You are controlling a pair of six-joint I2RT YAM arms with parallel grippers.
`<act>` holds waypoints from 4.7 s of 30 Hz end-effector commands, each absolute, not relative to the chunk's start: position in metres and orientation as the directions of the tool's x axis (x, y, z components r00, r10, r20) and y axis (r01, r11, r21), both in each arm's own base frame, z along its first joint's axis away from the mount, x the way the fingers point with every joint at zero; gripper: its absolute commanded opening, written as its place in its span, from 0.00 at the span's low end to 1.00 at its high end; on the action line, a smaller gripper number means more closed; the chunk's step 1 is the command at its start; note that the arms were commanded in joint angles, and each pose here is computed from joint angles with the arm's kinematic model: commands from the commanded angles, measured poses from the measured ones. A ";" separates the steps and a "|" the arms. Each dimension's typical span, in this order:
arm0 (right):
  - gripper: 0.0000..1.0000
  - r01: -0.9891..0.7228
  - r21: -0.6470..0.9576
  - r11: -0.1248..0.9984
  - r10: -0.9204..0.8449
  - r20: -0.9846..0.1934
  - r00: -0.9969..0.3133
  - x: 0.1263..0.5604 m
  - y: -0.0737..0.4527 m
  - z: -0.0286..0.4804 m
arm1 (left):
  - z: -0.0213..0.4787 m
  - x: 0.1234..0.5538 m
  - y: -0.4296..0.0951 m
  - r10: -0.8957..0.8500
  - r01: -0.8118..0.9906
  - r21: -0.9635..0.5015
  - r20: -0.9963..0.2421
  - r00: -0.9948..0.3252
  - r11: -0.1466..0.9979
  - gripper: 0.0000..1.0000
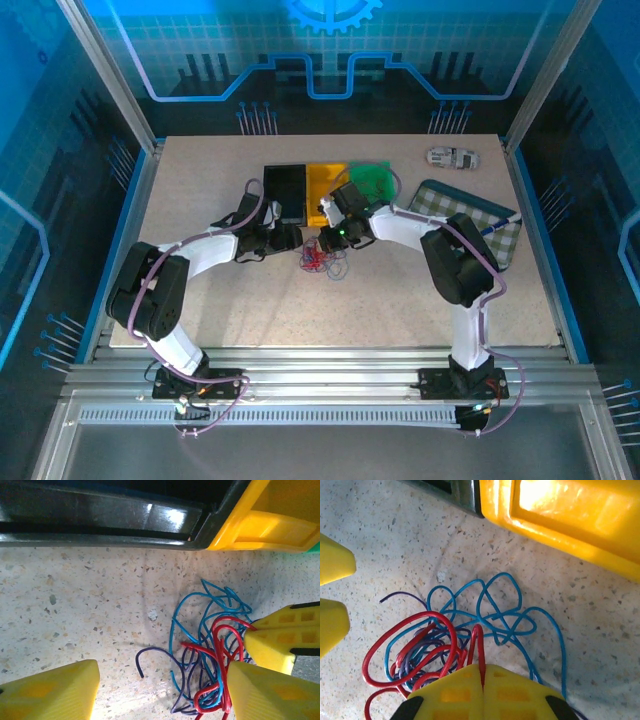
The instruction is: Untangle the cables
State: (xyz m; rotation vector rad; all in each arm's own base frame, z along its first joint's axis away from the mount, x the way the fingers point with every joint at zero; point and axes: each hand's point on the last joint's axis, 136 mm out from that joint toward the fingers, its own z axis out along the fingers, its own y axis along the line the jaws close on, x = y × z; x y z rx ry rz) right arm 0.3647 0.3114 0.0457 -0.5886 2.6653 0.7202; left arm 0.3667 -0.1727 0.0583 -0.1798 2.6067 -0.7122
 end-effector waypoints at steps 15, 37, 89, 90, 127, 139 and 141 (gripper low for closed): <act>0.00 -0.374 0.599 0.708 -0.107 -0.432 -0.895 0.370 0.285 0.088 | 0.039 0.338 -0.224 0.030 0.220 -0.559 -0.328 -0.944 0.799 0.69; 0.00 -0.168 0.752 0.637 0.083 -0.284 -0.955 0.391 0.268 0.083 | 0.041 0.358 -0.284 0.128 0.389 -0.584 -0.437 -0.890 0.713 0.73; 0.00 0.220 0.245 0.944 0.328 -0.626 -0.708 0.395 0.069 0.125 | 0.047 0.339 -0.197 -0.035 0.169 -0.430 -0.427 -0.903 0.887 0.20; 0.00 0.203 0.249 0.947 0.318 -0.629 -0.710 0.397 0.074 0.126 | 0.053 0.339 -0.199 -0.033 0.180 -0.440 -0.434 -0.901 0.880 0.46; 0.00 0.055 0.432 0.900 0.322 -0.574 -0.753 0.401 0.105 0.139 | 0.024 0.411 -0.371 0.373 0.592 -0.280 -0.558 -0.741 0.756 0.35; 0.00 0.306 0.423 0.853 0.519 -0.619 -0.590 0.404 0.008 0.170 | 0.022 0.378 -0.287 0.194 0.393 -0.341 -0.493 -0.848 0.854 0.00; 0.00 0.380 0.418 0.825 0.565 -0.623 -0.541 0.397 -0.018 0.173 | 0.028 0.369 -0.266 0.153 0.353 -0.348 -0.488 -0.859 0.869 0.00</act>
